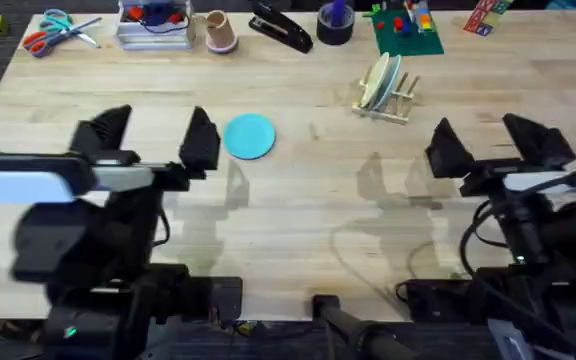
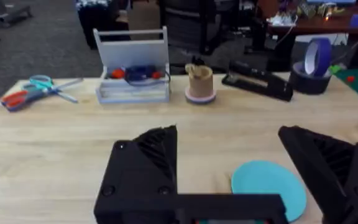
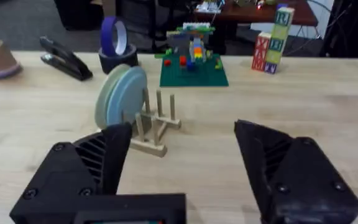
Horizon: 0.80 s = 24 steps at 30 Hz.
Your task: Pick up the plates from the table one by one and place each into a slot on the dish rack.
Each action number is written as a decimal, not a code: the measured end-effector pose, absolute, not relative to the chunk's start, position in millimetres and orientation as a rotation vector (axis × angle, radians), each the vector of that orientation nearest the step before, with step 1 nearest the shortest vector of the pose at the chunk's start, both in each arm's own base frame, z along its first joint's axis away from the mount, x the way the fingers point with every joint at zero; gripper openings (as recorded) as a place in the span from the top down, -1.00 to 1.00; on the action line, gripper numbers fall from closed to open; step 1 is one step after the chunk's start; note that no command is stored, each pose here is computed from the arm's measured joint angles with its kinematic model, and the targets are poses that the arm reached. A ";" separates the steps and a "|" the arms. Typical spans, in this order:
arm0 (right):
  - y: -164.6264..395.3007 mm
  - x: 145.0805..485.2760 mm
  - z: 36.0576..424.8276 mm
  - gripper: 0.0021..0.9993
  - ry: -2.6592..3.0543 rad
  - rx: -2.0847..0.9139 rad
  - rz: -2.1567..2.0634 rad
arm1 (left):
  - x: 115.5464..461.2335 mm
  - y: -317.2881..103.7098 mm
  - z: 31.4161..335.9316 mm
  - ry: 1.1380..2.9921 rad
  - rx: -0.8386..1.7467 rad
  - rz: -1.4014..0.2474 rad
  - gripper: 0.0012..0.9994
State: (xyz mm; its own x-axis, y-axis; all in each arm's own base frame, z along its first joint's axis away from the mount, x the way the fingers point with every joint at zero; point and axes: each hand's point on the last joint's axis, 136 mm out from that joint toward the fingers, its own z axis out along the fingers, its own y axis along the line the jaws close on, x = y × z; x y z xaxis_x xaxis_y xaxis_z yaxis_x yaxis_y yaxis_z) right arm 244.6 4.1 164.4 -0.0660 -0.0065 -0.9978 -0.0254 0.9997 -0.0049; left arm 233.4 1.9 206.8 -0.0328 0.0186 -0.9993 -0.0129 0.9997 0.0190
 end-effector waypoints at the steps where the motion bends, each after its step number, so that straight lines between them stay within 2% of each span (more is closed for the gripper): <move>1: 4.1 243.8 169.1 -0.99 1.635 -0.025 0.015 | 231.7 2.2 214.2 1.598 0.003 0.027 -0.99; 4: 4.2 239.8 188.4 -0.99 1.645 -0.025 0.016 | 228.2 2.6 231.9 1.613 0.002 0.029 -0.99; 11: 4.3 235.4 235.4 -0.99 1.705 -0.025 0.017 | 231.4 2.9 244.4 1.780 0.005 0.032 -0.98; 17: 4.7 242.5 247.2 -0.99 1.884 -0.026 0.022 | 237.0 3.1 252.2 1.969 0.008 0.035 -0.99; 24: 4.7 255.5 242.4 -0.99 2.161 -0.023 0.027 | 248.3 3.0 258.4 2.180 0.013 0.037 -0.98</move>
